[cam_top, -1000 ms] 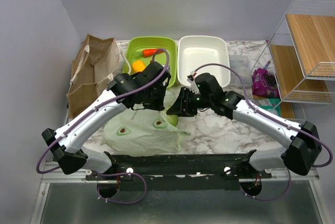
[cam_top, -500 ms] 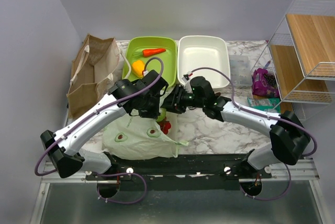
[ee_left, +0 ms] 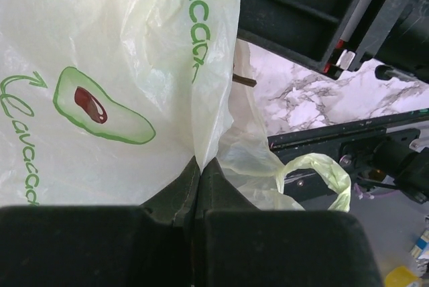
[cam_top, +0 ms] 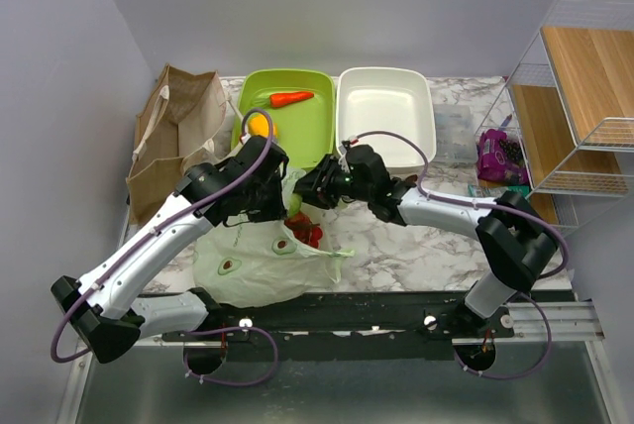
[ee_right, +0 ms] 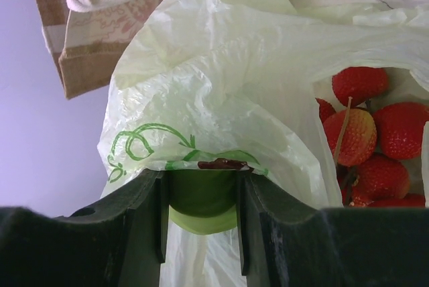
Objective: Place the food into the grocery bag and tie it
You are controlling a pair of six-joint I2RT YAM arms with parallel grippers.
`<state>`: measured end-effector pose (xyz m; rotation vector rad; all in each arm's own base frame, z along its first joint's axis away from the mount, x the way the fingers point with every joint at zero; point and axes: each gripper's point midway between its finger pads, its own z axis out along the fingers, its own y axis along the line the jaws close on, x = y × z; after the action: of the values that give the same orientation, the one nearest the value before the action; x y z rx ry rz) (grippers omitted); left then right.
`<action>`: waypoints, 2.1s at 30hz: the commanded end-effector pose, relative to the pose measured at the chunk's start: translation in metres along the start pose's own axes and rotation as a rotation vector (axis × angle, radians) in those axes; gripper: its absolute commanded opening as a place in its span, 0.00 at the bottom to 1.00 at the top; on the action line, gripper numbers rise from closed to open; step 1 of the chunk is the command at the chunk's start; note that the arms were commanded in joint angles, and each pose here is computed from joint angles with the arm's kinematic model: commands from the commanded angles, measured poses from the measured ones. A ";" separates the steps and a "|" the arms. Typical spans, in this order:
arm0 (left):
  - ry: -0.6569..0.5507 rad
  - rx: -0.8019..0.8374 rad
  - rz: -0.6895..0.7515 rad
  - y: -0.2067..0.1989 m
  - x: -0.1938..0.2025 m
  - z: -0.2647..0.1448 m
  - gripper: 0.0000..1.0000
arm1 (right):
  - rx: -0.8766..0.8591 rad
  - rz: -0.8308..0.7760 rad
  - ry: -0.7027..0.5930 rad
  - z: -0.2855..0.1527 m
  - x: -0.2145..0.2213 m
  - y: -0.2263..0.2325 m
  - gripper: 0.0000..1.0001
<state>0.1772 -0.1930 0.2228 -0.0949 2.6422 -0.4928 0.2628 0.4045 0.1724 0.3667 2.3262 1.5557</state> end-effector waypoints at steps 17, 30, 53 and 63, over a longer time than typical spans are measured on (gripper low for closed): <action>-0.024 0.086 0.018 0.005 -0.014 0.014 0.00 | 0.131 -0.254 0.154 0.010 0.008 0.015 0.97; -0.013 0.082 0.022 0.009 -0.025 0.022 0.00 | 0.170 -0.514 0.147 -0.018 -0.016 0.056 1.00; 0.142 -0.050 0.010 0.067 0.041 0.034 0.00 | 0.306 -0.617 -0.087 0.007 -0.125 0.079 0.98; 0.194 -0.111 -0.015 0.081 0.056 0.029 0.00 | 0.276 -0.606 -0.070 0.081 -0.163 0.040 0.99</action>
<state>0.1511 -0.1423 0.1471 -0.0838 2.8278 -0.4014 0.4248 0.4118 0.2011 -0.1932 2.3538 0.8662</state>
